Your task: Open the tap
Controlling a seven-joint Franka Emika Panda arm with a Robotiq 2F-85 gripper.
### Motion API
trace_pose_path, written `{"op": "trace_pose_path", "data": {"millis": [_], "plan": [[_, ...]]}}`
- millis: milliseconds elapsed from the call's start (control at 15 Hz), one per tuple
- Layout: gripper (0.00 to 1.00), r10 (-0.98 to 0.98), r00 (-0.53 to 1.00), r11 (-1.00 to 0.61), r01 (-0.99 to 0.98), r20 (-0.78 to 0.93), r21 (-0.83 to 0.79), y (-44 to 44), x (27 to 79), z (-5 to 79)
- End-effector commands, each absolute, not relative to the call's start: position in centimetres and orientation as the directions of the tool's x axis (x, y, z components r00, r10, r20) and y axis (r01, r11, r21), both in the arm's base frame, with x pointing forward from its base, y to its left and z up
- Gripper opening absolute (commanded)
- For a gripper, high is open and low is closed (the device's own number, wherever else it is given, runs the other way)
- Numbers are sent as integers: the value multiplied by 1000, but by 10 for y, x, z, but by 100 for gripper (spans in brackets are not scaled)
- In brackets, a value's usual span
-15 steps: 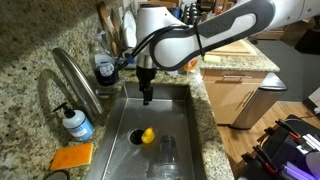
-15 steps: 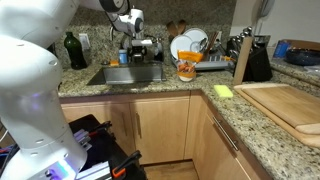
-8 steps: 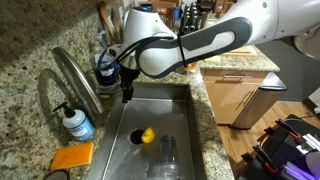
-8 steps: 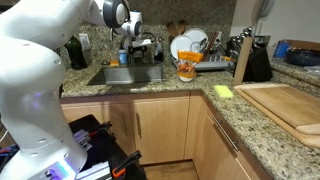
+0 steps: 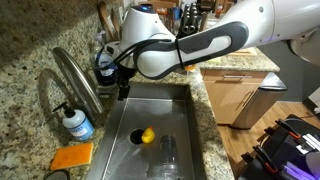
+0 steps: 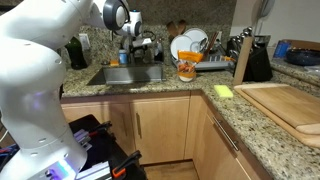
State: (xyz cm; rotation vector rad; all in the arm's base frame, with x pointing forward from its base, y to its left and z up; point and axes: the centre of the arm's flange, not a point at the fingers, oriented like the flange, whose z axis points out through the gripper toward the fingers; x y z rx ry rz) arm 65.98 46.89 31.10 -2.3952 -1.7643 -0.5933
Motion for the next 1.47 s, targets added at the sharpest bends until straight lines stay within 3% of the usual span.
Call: {"op": "trace_pose_path", "data": {"millis": [0,333,667,1000,1400], "plan": [[100,847,277,-336,940,453,54,469,683,302],[100,830,306,-366,930,465,41,476,699,285],[100,833,321,-379,924,450,43,467,680,282],[100,812,352,-356,931,466,-82,482,708,264],[100,821,331,-346,937,465,-54,476,680,259]]}}
